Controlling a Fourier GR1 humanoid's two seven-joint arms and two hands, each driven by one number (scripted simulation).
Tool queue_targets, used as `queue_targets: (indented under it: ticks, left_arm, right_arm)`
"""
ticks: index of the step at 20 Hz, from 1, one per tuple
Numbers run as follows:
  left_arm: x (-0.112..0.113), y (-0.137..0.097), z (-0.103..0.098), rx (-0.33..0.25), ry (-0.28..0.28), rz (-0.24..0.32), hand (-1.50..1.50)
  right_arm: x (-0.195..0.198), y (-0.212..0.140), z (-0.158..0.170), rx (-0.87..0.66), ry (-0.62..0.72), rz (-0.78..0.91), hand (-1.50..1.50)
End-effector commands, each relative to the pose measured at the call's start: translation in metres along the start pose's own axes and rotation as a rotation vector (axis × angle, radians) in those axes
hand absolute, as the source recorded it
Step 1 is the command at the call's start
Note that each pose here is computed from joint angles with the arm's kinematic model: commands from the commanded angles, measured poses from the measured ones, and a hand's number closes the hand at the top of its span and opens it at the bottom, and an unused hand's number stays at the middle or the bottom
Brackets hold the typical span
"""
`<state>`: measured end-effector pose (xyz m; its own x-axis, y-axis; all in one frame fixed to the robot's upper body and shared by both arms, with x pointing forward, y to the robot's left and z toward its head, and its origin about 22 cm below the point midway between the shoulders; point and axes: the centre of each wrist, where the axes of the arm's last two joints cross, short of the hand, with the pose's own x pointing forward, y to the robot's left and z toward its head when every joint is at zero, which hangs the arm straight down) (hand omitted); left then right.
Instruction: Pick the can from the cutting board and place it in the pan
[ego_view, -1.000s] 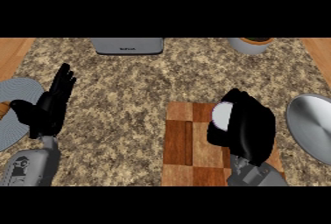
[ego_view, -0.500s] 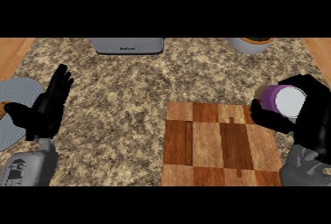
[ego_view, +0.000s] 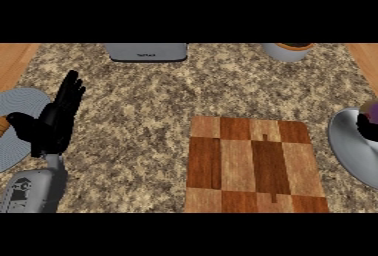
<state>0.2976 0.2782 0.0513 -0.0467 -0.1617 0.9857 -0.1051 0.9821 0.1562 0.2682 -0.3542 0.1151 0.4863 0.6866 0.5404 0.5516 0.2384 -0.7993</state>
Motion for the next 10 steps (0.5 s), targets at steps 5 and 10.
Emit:
queue_targets:
  ticks: [5, 10]
  left_arm:
    - [-0.004, -0.004, -0.010, -0.012, -0.009, -0.001, 0.00]
    - [0.007, -0.009, 0.000, -0.020, -0.010, 0.002, 0.00]
  right_arm:
    - [-0.098, 0.019, -0.062, -0.078, 0.051, 0.141, 1.50]
    - [-0.151, 0.023, -0.077, -0.082, 0.088, 0.110, 1.50]
